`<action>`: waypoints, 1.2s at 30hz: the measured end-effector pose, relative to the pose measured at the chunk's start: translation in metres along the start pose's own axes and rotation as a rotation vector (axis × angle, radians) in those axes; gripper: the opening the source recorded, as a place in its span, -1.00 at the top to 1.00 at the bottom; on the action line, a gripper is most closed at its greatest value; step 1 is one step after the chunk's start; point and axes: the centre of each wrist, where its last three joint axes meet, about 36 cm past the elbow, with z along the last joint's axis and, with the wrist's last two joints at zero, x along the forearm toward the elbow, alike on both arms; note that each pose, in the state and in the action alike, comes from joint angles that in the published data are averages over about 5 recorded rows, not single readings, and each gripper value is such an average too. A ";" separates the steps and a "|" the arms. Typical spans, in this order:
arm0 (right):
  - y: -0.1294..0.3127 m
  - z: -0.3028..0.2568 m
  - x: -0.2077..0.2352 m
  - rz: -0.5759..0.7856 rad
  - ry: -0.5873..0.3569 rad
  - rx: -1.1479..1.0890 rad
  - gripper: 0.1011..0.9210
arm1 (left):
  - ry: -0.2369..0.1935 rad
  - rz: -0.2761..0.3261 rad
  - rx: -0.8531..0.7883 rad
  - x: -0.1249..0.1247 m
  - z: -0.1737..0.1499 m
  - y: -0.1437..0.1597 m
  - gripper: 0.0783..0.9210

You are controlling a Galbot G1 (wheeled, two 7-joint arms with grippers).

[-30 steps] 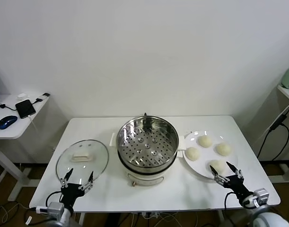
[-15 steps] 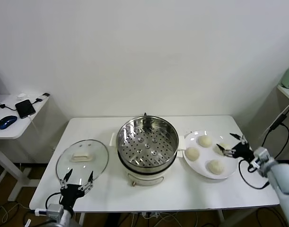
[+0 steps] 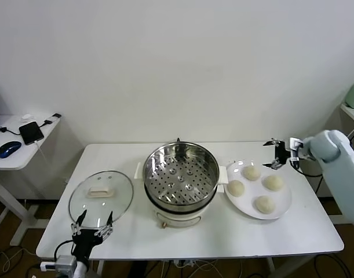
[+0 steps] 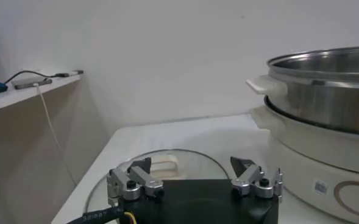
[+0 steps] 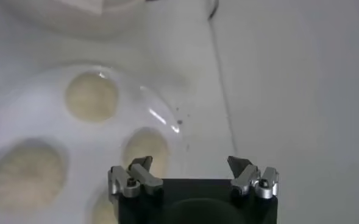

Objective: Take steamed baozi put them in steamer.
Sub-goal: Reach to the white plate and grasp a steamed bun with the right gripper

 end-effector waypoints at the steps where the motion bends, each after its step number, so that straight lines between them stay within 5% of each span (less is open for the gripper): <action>1: -0.004 -0.002 -0.004 -0.022 0.014 0.008 -0.76 | 0.003 -0.003 0.001 0.001 0.000 0.000 -0.77; 11: -0.022 -0.021 -0.050 -0.138 0.067 0.057 -0.76 | 0.017 -0.012 0.006 0.005 0.001 -0.001 -0.77; 36: -0.009 -0.044 -0.107 -0.151 0.109 0.090 -0.76 | 0.025 -0.012 0.003 0.008 0.002 -0.001 -0.77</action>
